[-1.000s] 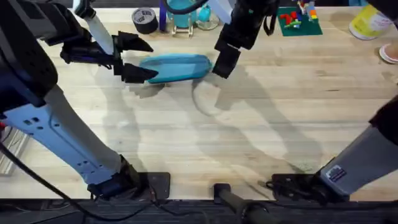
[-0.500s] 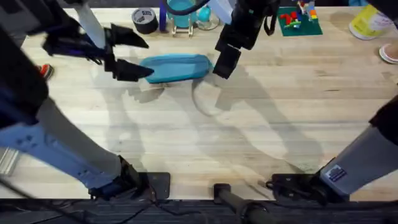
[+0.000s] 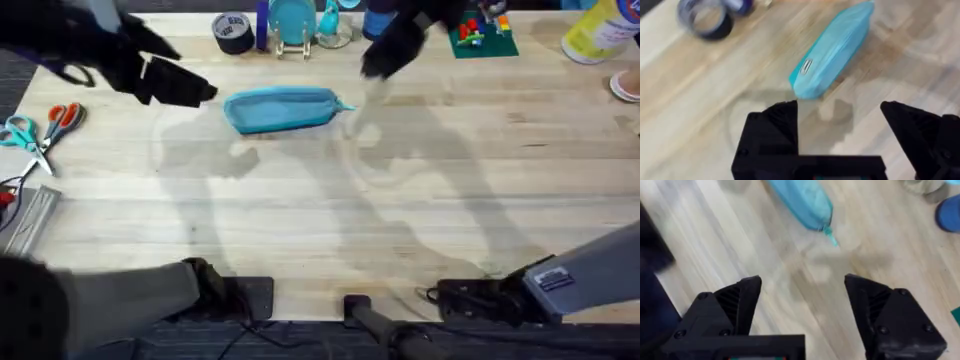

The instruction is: Unzip the bag, pick up the pens from the table one at a time and place them inside, then zip the bag closed.

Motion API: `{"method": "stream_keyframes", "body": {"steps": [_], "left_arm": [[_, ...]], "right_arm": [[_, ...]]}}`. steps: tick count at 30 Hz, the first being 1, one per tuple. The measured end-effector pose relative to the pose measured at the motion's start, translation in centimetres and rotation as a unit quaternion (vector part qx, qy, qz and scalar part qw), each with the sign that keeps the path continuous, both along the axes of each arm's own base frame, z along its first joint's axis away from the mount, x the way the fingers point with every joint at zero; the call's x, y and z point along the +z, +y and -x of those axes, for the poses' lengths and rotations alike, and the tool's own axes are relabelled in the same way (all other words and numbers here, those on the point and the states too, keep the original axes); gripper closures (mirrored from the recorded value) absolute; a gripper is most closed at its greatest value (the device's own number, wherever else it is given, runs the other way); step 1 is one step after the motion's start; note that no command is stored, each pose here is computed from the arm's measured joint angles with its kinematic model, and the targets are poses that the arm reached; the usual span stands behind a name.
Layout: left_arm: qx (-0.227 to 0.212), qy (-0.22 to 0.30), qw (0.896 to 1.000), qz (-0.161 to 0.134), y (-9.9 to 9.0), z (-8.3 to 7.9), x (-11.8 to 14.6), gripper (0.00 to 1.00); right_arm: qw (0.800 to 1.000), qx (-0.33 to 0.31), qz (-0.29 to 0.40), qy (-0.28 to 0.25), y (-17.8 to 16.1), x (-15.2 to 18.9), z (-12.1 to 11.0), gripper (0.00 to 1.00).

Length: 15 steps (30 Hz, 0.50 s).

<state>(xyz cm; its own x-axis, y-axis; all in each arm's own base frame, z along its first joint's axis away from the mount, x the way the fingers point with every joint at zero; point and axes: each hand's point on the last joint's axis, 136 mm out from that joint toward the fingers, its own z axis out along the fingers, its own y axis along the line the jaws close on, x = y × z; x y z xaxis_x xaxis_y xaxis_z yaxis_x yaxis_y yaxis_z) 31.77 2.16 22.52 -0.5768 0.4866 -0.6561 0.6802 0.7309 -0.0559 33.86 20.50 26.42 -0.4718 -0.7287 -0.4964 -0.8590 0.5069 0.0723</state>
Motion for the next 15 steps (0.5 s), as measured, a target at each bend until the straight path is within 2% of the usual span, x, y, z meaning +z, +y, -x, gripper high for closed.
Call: {"method": "stream_keyframes", "body": {"steps": [3, 8, 11, 15], "left_arm": [[0.072, 0.013, 0.997, -0.007, 0.6, 1.0, 1.4, 0.004], [0.174, 0.034, 0.984, 0.009, 1.0, 2.7, 3.2, 0.003], [0.209, 0.053, 0.976, 0.02, 0.7, 4.1, 3.7, 0.004], [0.229, 0.071, 0.97, 0.029, 0.2, 5.7, 4.0, 0.004]], "right_arm": [[0.997, -0.025, -0.068, -0.003, -1.8, 2.4, -0.7, 0.004], [0.989, -0.051, -0.14, 0.019, -3.9, 3.8, -1.4, 0.004], [0.987, -0.042, -0.152, 0.038, -4.1, 3.8, -0.5, 0.004], [0.987, -0.012, -0.156, 0.04, -3.8, 3.9, 0.5, 0.004]]}}
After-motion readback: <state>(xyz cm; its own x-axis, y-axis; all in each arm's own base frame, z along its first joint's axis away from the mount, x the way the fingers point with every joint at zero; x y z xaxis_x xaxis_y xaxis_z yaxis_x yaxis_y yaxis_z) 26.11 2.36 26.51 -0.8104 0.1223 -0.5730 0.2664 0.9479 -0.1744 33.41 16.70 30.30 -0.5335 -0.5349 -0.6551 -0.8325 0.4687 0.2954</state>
